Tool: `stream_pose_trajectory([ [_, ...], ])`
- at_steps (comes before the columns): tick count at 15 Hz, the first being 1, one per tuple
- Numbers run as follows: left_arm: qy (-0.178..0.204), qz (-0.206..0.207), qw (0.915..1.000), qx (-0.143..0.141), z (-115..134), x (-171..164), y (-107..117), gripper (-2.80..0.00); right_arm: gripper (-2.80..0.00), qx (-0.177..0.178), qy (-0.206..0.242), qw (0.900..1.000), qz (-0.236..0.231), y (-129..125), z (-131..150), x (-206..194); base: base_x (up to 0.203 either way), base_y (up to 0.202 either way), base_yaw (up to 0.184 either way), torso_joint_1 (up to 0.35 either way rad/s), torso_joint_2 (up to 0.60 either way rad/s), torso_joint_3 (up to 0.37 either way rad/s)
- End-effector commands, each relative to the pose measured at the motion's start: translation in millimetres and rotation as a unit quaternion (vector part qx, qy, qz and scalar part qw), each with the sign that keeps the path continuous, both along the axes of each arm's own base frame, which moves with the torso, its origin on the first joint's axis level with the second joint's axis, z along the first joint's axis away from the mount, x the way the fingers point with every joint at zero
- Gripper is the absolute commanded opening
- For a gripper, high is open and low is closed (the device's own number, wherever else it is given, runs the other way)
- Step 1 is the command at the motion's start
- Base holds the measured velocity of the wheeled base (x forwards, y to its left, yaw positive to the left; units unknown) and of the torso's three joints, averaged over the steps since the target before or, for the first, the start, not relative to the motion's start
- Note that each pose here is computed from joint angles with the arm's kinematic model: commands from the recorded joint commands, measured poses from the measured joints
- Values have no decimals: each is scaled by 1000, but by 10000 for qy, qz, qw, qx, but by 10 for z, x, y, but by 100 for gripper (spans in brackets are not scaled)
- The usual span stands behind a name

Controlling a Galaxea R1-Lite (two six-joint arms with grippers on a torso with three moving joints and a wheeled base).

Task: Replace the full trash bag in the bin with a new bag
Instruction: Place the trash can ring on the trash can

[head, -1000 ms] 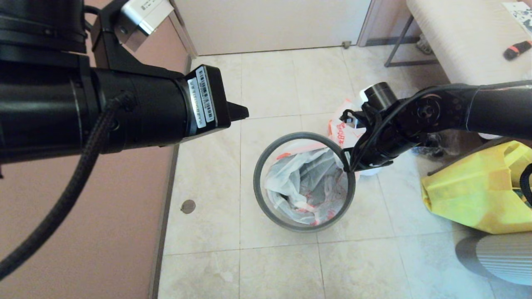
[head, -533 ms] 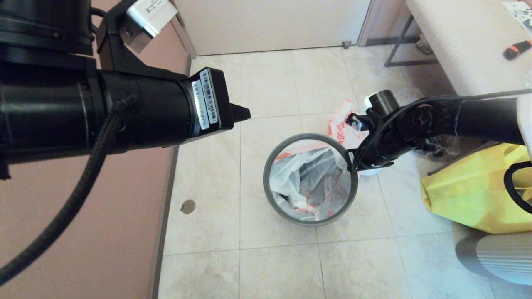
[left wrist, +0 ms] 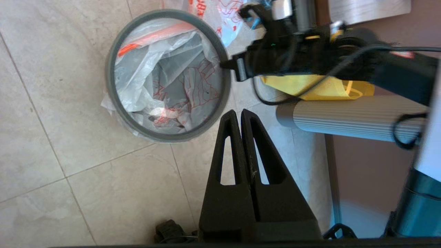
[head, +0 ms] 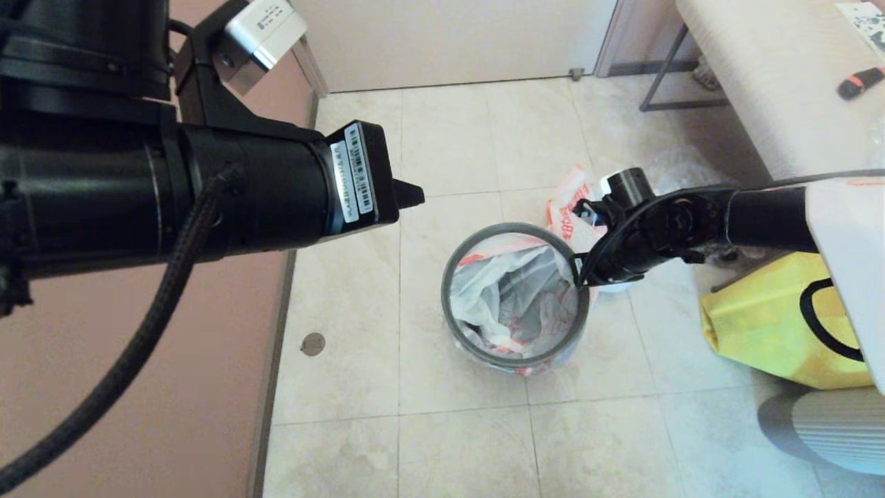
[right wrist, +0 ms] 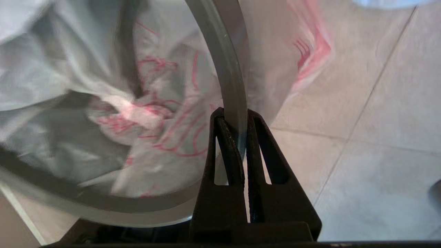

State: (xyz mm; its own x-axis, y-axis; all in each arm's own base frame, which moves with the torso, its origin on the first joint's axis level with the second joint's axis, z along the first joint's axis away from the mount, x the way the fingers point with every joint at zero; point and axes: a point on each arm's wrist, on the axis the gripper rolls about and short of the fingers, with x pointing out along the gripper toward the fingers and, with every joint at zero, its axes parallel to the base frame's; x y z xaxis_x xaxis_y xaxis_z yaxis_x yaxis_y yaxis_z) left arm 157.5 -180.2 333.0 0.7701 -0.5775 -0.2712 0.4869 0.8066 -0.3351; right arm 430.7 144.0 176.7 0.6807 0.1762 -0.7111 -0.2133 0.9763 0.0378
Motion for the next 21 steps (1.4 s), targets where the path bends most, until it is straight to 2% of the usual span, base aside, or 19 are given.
stream_pose_trajectory([
  [1, 19, 12, 10000, 4, -7, 7, -6, -280, -280, -56, 148, 9999, 10, 32, -152, 51, 0, 0, 0, 0, 0, 0],
  [6, 19, 12, 10000, 4, -7, 7, -6, -280, -280, -63, -8, 9999, -120, -42, -181, 131, 0, 0, 0, 0, 0, 0],
  [9, 14, 12, 10000, -2, -4, 3, -2, -280, -280, -253, -24, 9995, -165, -8, -233, 142, 0, 0, 0, 0, 0, 0],
  [13, 18, 7, 10000, -7, -4, 1, -5, -280, -280, -303, -108, 9994, -126, 56, -89, 41, 0, 0, 0, 0, 0, 0],
  [21, -6, 14, 10000, -37, 15, -10, 13, -280, -280, -475, -69, 9984, -295, 18, -112, 40, 0, 0, 0, 0, 0, 0],
])
